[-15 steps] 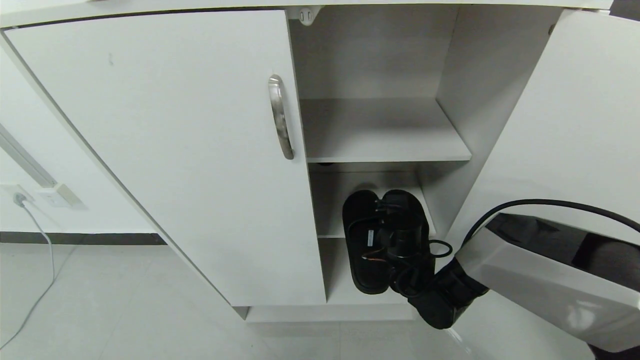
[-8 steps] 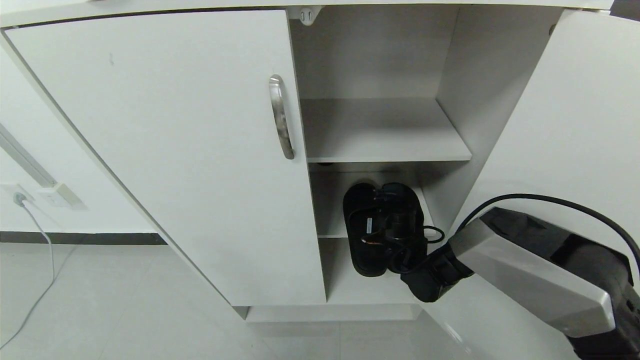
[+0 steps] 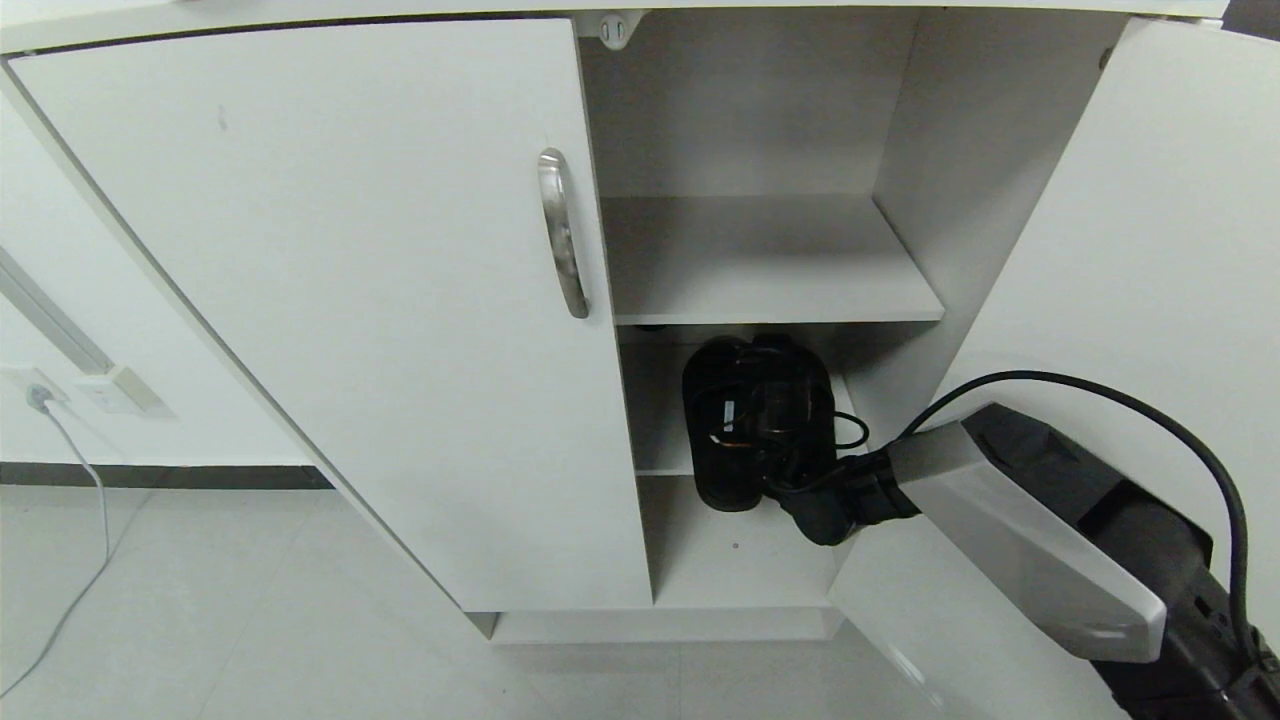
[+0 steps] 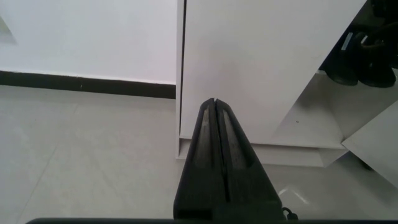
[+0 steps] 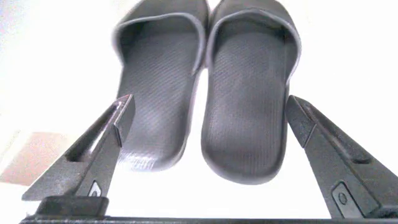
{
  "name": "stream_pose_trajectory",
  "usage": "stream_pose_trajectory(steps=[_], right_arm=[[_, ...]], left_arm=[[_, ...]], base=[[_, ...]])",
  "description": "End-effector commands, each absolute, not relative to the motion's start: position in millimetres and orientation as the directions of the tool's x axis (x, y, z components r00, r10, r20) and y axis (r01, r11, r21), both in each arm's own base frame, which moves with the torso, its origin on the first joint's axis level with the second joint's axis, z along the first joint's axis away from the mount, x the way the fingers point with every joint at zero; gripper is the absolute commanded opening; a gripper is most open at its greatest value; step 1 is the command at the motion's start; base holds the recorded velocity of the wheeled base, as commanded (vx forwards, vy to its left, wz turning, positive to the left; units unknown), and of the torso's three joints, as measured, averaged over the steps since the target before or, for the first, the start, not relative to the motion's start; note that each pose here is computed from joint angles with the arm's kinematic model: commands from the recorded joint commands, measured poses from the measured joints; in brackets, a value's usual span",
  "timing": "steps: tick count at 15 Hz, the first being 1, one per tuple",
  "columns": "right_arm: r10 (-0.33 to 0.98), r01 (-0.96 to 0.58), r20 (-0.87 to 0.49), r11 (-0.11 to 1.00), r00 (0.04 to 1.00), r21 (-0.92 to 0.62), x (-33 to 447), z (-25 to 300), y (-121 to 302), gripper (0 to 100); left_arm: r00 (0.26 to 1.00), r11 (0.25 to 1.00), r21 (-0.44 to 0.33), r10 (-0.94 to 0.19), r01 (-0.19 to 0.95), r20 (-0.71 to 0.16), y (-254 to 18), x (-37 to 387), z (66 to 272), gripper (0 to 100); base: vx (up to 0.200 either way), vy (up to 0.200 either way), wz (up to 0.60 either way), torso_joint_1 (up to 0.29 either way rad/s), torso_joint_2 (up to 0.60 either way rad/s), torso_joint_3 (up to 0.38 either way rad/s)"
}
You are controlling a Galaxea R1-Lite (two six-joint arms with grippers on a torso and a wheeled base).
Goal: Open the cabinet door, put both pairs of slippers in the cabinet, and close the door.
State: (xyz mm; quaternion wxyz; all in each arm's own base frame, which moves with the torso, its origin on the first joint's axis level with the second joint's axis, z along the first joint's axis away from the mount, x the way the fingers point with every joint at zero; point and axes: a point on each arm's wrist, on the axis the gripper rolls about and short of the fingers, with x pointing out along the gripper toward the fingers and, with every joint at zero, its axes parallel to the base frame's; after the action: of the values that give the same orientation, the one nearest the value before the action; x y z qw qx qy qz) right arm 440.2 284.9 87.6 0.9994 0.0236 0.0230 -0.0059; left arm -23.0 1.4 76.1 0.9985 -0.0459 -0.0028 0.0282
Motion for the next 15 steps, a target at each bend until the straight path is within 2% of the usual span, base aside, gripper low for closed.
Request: stream_pose_trajectory(steps=[1, 5, 13, 14, 15], right_arm=[[-0.017, 0.019, -0.036, 0.998, 0.999, 0.054, 449.6, 84.1, 286.9, 0], [-0.025, 0.027, -0.029, 0.998, 0.999, 0.061, 457.7, 94.3, 287.4, 0], [-0.033, 0.035, -0.045, 0.998, 0.998, 0.053, 461.9, 87.9, 285.2, 0], [-0.034, 0.037, -0.048, 0.998, 0.998, 0.052, 462.6, 86.2, 284.6, 100], [-0.036, 0.039, -0.049, 0.998, 0.998, 0.052, 463.1, 85.4, 284.0, 100]], left_arm=[[0.998, 0.994, -0.092, 0.057, -0.056, 0.0, 1.3, -22.8, 75.9, 0], [0.998, 0.994, -0.092, 0.057, -0.056, 0.0, 1.3, -22.8, 75.9, 0], [0.998, 0.994, -0.092, 0.057, -0.056, 0.002, 1.3, -22.8, 76.1, 0], [0.998, 0.994, -0.092, 0.057, -0.056, 0.002, 1.3, -22.8, 76.1, 0], [0.998, 0.994, -0.092, 0.057, -0.056, 0.002, 1.3, -22.8, 76.1, 0]], base=[[0.0, 0.0, 0.0, 0.0, 0.0, 0.0], [0.0, 0.0, 0.0, 0.0, 0.0, 0.0], [0.0, 0.0, 0.0, 0.0, 0.0, 0.0], [0.0, 0.0, 0.0, 0.0, 0.0, 0.0], [0.0, 0.0, 0.0, 0.0, 0.0, 0.0]])
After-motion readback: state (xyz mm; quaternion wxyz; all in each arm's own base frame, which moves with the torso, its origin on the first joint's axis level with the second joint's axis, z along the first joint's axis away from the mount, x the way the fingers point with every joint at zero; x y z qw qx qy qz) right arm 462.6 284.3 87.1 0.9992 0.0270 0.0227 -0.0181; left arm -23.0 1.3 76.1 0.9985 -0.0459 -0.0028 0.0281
